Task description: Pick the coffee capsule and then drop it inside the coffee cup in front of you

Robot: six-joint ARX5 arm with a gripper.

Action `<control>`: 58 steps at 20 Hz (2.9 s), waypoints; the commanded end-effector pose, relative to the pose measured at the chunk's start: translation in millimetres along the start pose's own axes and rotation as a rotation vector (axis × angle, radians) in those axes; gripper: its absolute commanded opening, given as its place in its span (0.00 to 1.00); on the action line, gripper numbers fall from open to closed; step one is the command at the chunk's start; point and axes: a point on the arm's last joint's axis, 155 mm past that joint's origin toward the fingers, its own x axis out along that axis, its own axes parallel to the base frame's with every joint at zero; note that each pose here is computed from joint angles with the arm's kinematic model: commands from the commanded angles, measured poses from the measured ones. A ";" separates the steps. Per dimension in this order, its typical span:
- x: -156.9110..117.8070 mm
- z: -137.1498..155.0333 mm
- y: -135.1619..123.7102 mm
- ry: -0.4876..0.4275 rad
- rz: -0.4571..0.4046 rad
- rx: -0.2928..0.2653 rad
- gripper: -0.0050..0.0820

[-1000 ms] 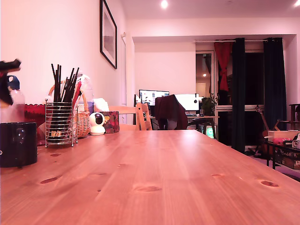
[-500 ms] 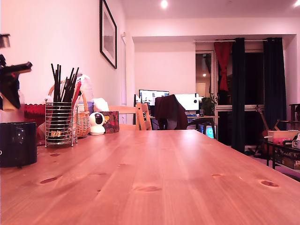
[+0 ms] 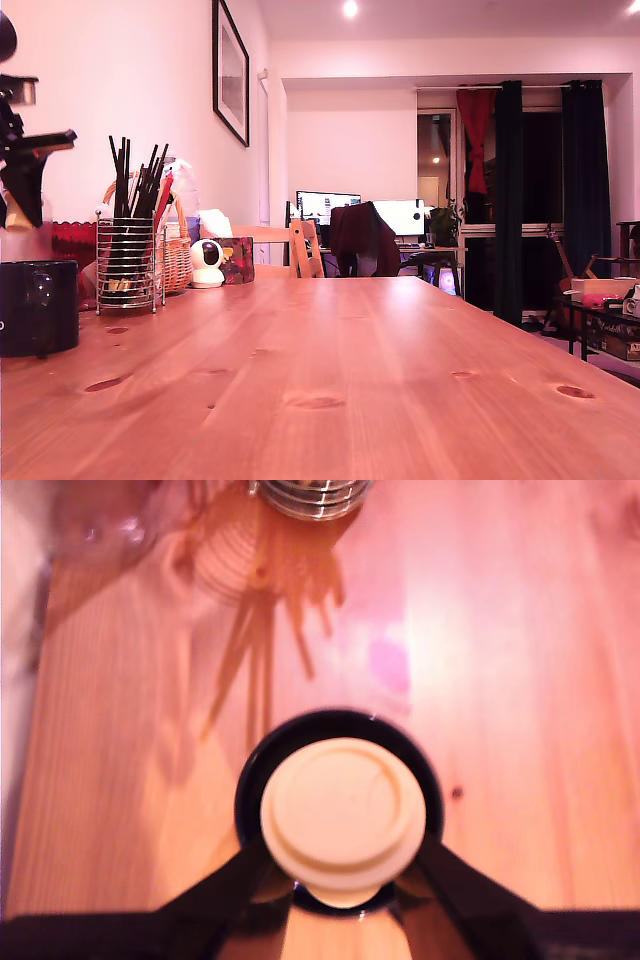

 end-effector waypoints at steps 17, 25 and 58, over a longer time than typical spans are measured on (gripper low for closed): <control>19.0 -16.9 -2.6 0.084 -0.001 0.012 0.23; 19.2 -12.0 -3.0 0.064 -0.003 0.015 0.23; -43.6 9.2 -54.6 -0.168 -0.189 0.129 0.04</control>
